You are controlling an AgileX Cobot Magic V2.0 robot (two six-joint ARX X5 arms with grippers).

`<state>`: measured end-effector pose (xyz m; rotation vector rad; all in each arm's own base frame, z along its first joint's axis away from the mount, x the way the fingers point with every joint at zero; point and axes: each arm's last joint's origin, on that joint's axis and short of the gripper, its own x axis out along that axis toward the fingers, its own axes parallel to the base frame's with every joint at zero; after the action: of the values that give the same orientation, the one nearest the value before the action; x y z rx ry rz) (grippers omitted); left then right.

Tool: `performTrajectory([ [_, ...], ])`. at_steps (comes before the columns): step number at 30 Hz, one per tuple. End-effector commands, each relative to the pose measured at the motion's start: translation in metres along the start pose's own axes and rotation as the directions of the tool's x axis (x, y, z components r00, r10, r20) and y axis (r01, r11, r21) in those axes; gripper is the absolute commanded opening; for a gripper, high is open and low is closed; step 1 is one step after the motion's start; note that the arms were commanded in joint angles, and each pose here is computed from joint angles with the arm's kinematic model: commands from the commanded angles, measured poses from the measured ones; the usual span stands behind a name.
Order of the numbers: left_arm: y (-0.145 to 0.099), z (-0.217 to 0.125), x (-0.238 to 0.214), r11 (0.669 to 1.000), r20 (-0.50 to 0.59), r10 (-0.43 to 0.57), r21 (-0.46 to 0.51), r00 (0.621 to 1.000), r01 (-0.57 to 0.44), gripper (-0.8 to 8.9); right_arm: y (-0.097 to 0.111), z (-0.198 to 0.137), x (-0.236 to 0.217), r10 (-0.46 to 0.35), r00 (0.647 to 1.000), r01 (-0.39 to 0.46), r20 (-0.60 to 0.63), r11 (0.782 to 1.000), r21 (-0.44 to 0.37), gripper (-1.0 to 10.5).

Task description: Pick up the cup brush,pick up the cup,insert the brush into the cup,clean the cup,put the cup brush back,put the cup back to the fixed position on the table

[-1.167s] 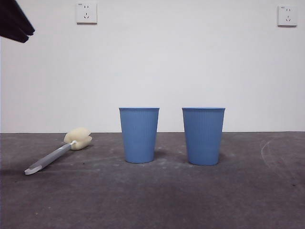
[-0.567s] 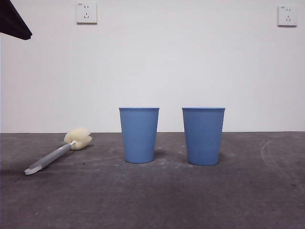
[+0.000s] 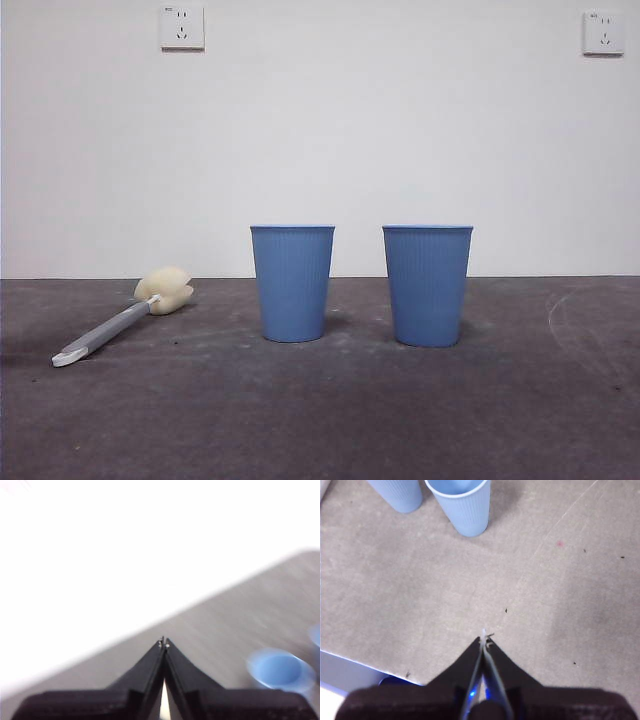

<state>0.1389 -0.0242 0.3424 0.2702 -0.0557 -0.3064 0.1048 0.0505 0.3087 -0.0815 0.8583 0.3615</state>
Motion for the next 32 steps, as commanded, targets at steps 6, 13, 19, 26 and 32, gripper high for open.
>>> performTrajectory([
  [6,-0.001,-0.067,-0.028,0.986,-0.035,0.169,0.024,0.985,-0.168,-0.04,0.0,0.0,0.0,-0.007,1.0,0.007,0.005,1.0,0.006,0.0],
  [13,-0.02,-0.134,-0.042,0.979,-0.107,0.197,-0.031,0.975,-0.201,-0.04,0.0,0.0,0.0,-0.007,1.0,0.007,0.005,1.0,0.006,0.0],
  [19,-0.034,-0.179,-0.048,0.973,-0.134,0.191,-0.105,0.972,-0.206,-0.04,0.0,0.0,0.0,-0.007,1.0,0.007,0.004,1.0,0.006,0.0],
  [26,-0.038,-0.187,-0.052,0.972,-0.212,0.165,-0.131,0.963,-0.195,-0.04,0.0,0.001,0.0,-0.009,1.0,0.009,0.003,1.0,0.006,0.0],
  [32,-0.038,-0.185,-0.052,0.957,-0.195,0.172,-0.198,0.966,-0.211,-0.04,0.0,0.001,0.001,-0.01,1.0,0.01,-0.001,1.0,0.006,0.0],
])
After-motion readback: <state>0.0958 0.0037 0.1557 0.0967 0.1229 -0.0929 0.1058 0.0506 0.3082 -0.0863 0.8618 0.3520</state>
